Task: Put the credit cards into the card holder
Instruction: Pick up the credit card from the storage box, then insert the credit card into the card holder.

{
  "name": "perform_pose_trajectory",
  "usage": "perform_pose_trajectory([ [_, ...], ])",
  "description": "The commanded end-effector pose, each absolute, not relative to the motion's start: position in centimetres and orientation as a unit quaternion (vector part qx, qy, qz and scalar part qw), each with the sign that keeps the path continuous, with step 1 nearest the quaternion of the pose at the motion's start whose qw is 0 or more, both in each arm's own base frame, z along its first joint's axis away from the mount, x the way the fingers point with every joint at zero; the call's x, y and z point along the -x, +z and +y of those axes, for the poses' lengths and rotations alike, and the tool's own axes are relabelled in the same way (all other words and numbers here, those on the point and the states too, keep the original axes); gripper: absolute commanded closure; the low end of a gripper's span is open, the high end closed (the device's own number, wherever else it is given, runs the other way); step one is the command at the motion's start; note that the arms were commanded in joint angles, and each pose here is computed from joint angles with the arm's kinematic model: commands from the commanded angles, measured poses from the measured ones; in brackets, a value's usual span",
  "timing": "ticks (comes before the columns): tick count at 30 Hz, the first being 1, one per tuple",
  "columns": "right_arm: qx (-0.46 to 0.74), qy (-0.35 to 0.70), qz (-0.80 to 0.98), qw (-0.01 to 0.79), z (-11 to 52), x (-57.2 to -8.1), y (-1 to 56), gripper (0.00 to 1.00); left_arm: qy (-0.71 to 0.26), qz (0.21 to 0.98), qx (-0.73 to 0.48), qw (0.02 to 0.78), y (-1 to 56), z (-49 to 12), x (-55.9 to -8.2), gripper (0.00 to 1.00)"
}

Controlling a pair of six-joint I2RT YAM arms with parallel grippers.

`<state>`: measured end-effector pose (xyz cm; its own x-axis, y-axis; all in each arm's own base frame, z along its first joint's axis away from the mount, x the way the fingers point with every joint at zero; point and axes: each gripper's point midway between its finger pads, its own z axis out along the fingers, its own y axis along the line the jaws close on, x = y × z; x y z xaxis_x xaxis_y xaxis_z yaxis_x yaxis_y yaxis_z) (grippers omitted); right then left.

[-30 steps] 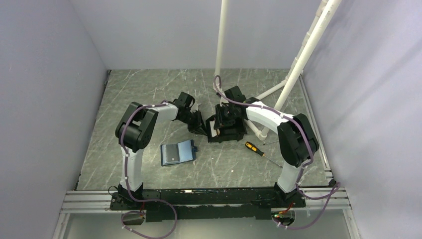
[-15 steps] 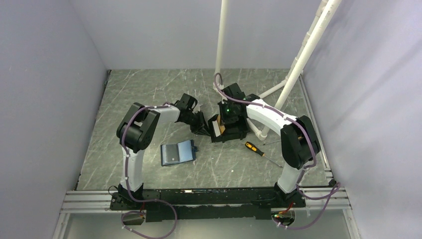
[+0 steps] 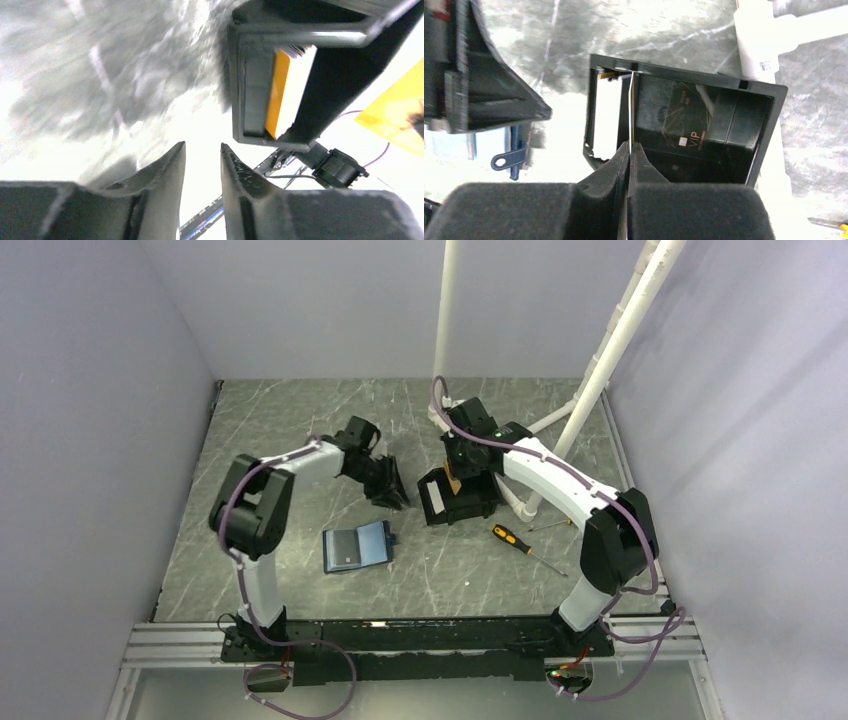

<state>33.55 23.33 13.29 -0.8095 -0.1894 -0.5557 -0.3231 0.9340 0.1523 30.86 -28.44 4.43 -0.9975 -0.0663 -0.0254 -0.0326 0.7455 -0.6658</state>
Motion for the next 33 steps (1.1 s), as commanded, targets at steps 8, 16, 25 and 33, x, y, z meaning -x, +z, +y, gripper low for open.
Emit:
perform_pose_trajectory([
  [8, 0.235, 0.396, 0.855, 0.237, 38.4, -24.7, 19.2, 1.00, -0.278, 0.955, 0.041, 0.097, 13.7, -15.2, -24.3, 0.19],
  [16, 0.203, 0.536, 0.811, 0.118, 43.6, -21.0, 15.7, 1.00, -0.226, 0.953, 0.191, 0.063, 10.7, -11.8, -21.2, 0.13],
  [25, 0.193, 0.505, 0.838, 0.071, 43.3, -20.4, 10.0, 1.00, -0.176, 0.946, 0.269, 0.033, 5.9, -10.6, -20.5, 0.25],
  [33, 0.189, 0.491, 0.848, 0.058, 42.7, -20.5, 8.0, 1.00, -0.170, 0.948, 0.268, 0.011, 3.6, -10.6, -20.0, 0.47],
])
